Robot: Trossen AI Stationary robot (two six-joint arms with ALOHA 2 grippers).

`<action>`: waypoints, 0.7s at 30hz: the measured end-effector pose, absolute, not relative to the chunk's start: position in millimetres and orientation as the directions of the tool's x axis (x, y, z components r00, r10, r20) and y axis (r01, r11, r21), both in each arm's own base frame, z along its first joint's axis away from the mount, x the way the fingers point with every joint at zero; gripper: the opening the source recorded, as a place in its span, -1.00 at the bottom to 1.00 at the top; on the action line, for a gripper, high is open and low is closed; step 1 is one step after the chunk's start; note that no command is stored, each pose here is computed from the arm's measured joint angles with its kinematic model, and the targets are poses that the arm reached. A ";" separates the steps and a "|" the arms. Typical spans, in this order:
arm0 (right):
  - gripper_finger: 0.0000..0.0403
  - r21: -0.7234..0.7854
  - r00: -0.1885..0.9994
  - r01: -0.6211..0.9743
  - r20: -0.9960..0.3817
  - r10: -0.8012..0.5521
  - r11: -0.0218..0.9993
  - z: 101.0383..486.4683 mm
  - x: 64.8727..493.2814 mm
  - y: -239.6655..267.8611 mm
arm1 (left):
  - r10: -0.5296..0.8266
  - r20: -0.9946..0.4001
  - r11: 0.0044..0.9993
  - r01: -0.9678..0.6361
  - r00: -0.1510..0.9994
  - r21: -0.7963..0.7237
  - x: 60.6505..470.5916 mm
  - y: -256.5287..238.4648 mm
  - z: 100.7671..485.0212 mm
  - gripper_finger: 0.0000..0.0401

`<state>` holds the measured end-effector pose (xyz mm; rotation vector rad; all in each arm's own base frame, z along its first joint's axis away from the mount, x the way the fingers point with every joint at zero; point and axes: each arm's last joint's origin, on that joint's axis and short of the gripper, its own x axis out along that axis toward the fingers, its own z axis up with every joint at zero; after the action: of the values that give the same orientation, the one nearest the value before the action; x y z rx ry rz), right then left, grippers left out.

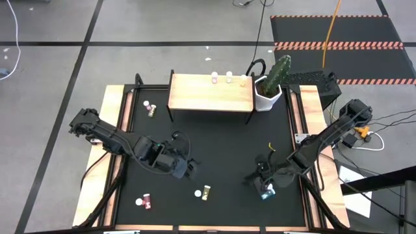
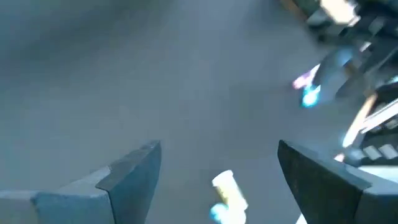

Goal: Pick and place medicine bottles onto shelf by color
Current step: Put the bottom left red pill bottle on the shelf

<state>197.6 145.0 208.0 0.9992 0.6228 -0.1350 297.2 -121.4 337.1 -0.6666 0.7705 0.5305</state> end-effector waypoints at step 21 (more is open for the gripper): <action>-0.36 0.489 0.469 0.728 -0.867 0.171 0.482 256.2 216.6 174.4 | 0.340 -0.905 0.852 -0.492 0.256 0.181 271.8 -77.2 326.4 0.60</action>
<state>216.6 174.4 256.2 1.0416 1.0566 -0.4302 271.8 -77.2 326.4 -0.1486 1.1849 0.5669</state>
